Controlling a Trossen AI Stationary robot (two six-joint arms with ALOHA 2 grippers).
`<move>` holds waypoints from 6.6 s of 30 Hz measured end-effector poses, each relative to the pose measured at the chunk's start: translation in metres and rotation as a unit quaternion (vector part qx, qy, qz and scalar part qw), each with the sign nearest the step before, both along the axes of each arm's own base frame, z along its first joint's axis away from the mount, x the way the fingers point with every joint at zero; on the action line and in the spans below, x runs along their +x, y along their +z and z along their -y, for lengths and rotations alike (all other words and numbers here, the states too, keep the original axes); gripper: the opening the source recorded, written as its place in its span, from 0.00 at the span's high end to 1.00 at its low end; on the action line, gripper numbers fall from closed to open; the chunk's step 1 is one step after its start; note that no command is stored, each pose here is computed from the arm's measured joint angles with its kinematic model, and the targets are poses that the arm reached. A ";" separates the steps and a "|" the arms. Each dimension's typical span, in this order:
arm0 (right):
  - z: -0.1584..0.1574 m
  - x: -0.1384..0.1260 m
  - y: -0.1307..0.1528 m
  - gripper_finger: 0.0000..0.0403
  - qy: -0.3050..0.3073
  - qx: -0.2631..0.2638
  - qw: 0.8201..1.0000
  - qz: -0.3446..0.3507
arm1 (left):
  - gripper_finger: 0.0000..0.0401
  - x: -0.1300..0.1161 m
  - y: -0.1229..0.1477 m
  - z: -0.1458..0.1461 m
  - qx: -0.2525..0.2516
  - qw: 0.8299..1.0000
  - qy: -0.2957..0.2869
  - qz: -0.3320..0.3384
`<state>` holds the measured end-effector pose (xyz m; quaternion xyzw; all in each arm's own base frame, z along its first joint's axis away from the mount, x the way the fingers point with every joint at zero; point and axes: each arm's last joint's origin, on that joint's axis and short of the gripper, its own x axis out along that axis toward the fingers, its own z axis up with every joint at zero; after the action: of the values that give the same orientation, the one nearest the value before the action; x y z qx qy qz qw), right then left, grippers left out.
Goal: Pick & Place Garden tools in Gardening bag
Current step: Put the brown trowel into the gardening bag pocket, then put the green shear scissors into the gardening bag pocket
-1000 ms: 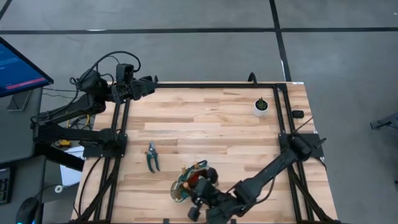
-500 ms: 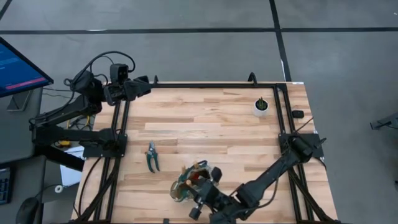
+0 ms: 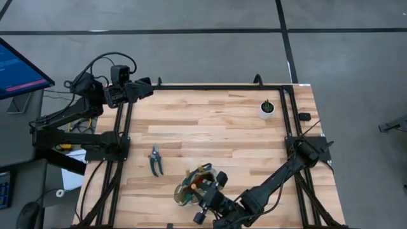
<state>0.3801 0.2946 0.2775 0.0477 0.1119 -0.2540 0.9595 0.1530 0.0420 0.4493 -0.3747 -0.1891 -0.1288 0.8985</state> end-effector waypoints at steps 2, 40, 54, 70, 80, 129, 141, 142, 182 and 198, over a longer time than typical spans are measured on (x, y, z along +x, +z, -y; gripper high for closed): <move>-0.002 0.000 0.003 0.85 -0.003 0.004 1.000 0.014 | 0.99 0.000 0.000 0.000 0.000 1.000 0.000 0.000; 0.000 0.006 -0.034 0.85 -0.008 0.021 0.999 -0.027 | 0.99 0.000 0.000 0.000 0.000 1.000 0.000 0.001; -0.005 0.012 -0.065 0.85 -0.016 0.022 0.999 -0.041 | 0.99 0.000 0.000 0.000 0.001 1.000 -0.001 0.002; -0.009 0.017 -0.076 0.78 0.039 0.027 0.995 -0.088 | 0.99 0.000 0.000 0.000 0.001 1.000 -0.001 0.001; -0.015 0.020 -0.066 0.47 0.086 0.048 0.990 -0.101 | 0.99 0.000 -0.001 0.003 0.046 0.998 -0.044 -0.010; 0.030 -0.119 0.118 0.49 0.120 -0.013 0.953 -0.277 | 0.99 0.021 -0.210 0.157 0.182 0.629 -0.078 -0.752; 0.017 -0.133 0.118 0.52 0.149 -0.028 0.948 -0.280 | 0.78 0.018 -0.215 0.167 0.305 0.597 -0.175 -0.721; 0.017 -0.134 0.118 0.52 0.150 -0.028 0.948 -0.279 | 0.75 0.019 -0.215 0.168 0.314 0.595 -0.181 -0.717; 0.017 -0.133 0.119 0.55 0.124 0.018 0.958 -0.257 | 0.50 0.052 -0.298 0.153 0.499 0.475 -0.250 -0.680; 0.018 -0.132 0.118 0.55 0.121 0.018 0.958 -0.259 | 0.57 0.068 -0.273 0.160 0.478 0.574 -0.211 -0.631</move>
<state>0.2484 0.2762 0.3959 -0.0167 0.3660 -0.1375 0.9203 0.2206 -0.1181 0.1761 0.0930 0.5988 -0.1180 0.7867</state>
